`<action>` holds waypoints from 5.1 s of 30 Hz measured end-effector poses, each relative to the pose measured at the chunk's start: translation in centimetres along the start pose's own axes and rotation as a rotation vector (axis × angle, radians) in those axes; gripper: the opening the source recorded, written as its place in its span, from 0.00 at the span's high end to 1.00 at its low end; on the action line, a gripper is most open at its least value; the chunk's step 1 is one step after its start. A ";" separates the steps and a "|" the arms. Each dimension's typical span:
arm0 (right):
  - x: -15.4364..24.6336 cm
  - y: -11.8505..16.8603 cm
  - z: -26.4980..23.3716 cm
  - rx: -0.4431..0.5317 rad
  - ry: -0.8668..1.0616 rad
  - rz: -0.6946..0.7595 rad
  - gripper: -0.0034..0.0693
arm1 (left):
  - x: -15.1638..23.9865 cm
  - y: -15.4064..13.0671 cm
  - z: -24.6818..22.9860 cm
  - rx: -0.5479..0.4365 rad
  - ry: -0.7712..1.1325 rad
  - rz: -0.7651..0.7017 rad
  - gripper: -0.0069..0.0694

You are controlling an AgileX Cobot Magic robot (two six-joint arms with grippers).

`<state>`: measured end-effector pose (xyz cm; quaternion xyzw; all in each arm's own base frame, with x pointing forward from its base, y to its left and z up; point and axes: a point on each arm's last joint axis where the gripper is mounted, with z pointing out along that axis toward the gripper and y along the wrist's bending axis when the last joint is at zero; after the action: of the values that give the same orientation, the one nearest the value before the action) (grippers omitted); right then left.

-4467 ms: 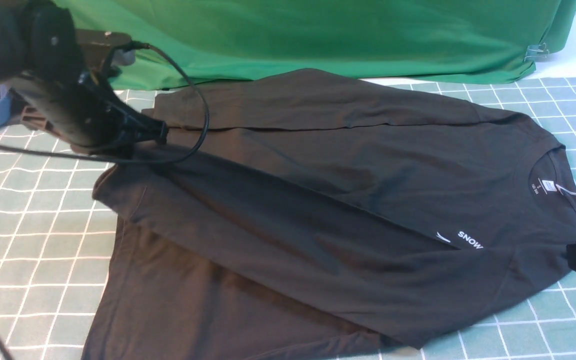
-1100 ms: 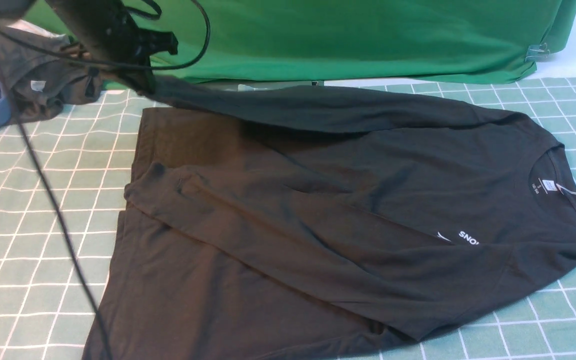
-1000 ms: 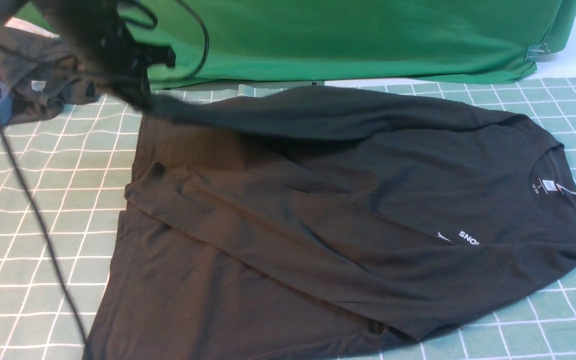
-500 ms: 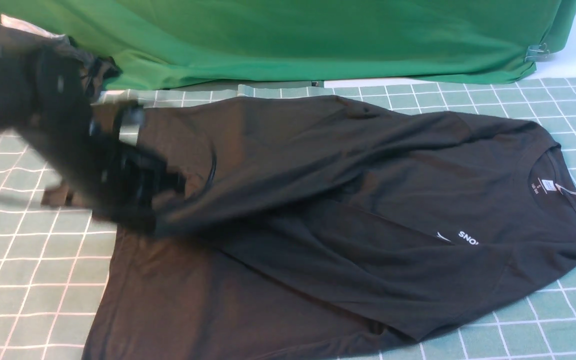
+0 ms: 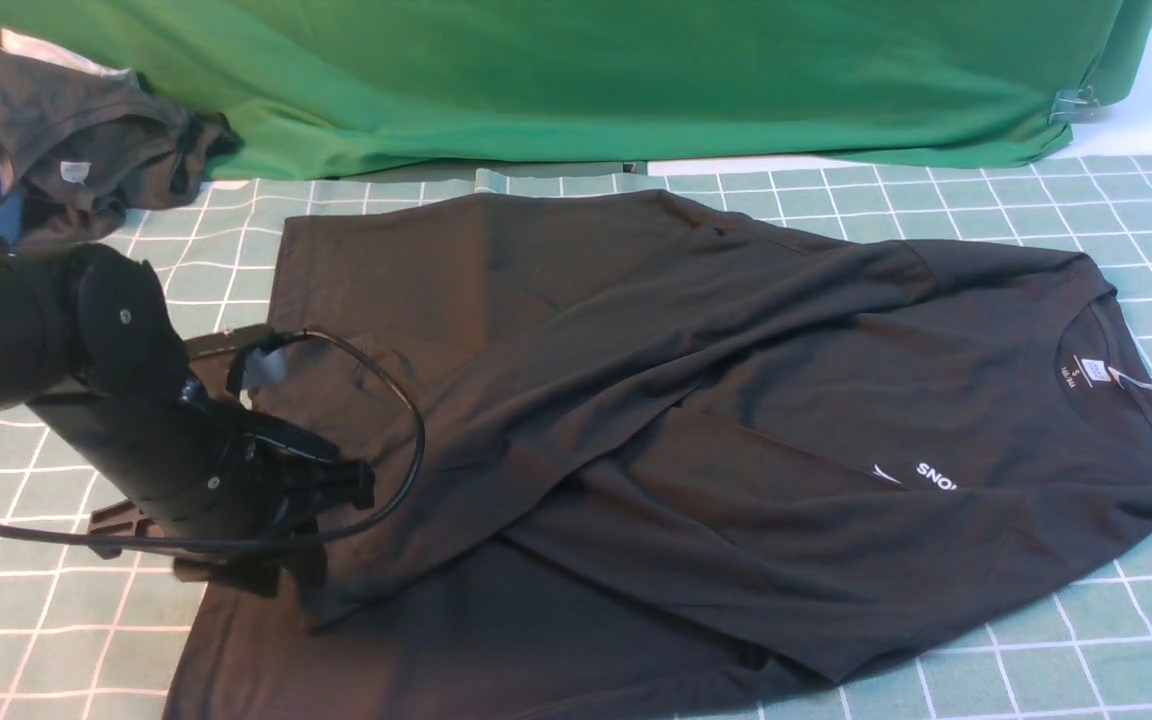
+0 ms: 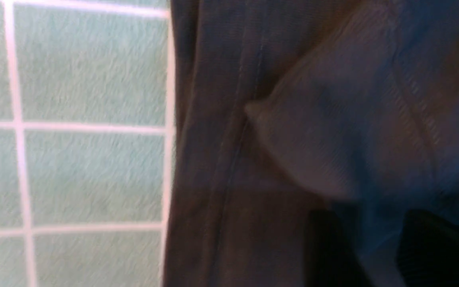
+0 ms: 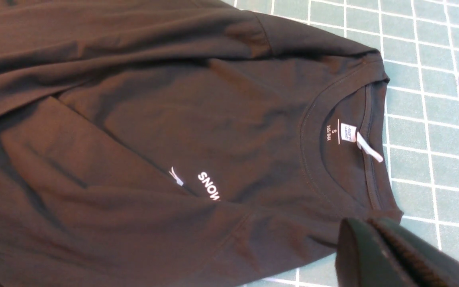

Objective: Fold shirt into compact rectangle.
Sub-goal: 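Fold the left side of the dark shirt inward over its body with the left gripper, then grasp the near edge of the shirt at its hem and shoulder corners, then fold the black garment in half by bringing its near edge over to the far edge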

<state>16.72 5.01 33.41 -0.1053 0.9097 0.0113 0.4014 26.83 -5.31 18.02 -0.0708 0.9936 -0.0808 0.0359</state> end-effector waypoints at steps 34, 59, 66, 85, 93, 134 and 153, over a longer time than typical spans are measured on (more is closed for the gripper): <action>0.6 0.6 0.6 -0.050 0.118 0.017 0.91 | 6.6 3.0 -0.2 -0.113 -0.011 0.066 0.90; 4.1 10.5 13.4 -0.458 0.588 -0.615 0.21 | 9.9 3.7 -6.6 -0.128 -0.218 0.131 0.90; 6.1 11.2 17.2 -0.442 0.668 -0.659 0.21 | 9.8 3.7 -6.6 -0.126 -0.227 0.131 0.90; 5.6 10.5 14.5 -0.439 0.750 -0.629 0.90 | 10.8 3.0 -8.7 -0.012 -0.328 0.074 0.90; 4.0 9.3 8.8 -0.483 0.695 -0.594 0.90 | 13.1 2.9 -12.3 0.057 -0.429 0.010 0.90; -12.0 4.9 30.4 -0.278 0.432 -0.584 0.91 | -20.8 1.6 -6.0 0.082 -0.507 -0.157 0.90; -13.4 4.5 32.2 -0.223 0.273 -0.509 0.52 | -22.1 2.9 -4.1 -0.042 -0.534 -0.173 0.56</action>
<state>48.04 15.24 21.12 -0.3737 0.8928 -0.0039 0.2515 47.91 1.44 22.94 -0.1748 0.9406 -0.0417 0.2880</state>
